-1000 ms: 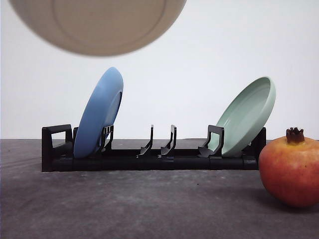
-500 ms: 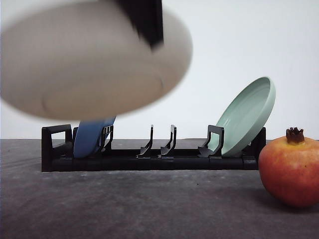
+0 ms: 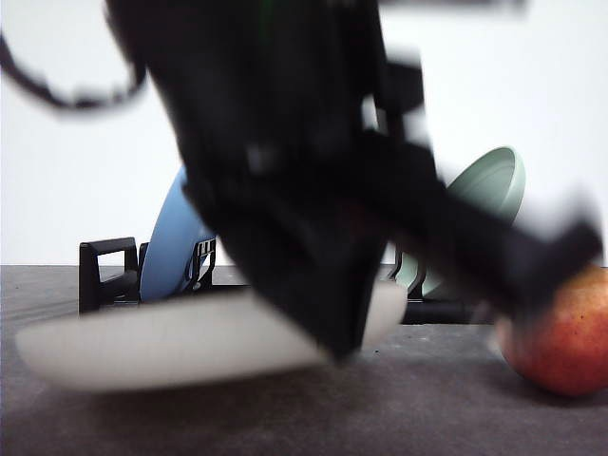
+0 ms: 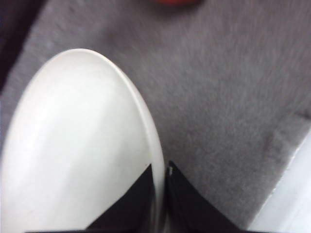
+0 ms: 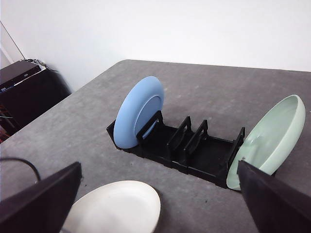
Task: Place pomegranate in white plate
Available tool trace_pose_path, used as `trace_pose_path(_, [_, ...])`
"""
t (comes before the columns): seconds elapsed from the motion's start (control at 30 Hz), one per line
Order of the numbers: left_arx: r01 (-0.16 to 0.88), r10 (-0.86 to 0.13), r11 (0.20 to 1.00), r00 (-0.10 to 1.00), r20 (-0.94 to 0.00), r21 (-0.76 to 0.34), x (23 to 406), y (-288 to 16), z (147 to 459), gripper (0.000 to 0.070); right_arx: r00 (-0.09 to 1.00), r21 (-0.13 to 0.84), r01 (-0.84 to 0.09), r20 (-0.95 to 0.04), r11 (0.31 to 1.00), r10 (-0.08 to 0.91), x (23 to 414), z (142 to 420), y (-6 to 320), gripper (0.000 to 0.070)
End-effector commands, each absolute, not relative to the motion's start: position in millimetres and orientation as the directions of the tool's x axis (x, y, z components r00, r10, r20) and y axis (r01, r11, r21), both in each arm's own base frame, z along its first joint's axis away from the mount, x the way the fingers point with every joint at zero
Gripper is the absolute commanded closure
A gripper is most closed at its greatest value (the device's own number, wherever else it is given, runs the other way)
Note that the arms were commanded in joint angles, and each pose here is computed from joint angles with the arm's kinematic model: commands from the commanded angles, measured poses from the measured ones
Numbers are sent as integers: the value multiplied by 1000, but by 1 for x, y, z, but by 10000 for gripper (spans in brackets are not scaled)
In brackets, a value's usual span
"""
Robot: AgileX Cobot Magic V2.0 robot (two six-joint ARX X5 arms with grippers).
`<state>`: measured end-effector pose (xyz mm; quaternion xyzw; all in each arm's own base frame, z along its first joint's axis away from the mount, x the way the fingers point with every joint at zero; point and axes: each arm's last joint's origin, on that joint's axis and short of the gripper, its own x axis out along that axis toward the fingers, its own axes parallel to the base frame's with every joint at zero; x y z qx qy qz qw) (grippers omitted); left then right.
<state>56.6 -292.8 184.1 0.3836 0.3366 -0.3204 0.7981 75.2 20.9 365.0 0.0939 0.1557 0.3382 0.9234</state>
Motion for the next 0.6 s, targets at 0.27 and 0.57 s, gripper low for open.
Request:
trace_pose_path(0.27, [766, -187, 484, 564, -804, 424, 54, -304, 154, 566, 726, 263, -602, -213, 754, 654, 75, 369, 21, 46])
trace_pose_path(0.57, [735, -224, 566, 573, -788, 373, 56, -301, 174, 172, 721, 279, -600, -217, 750, 658, 75, 369, 21, 46])
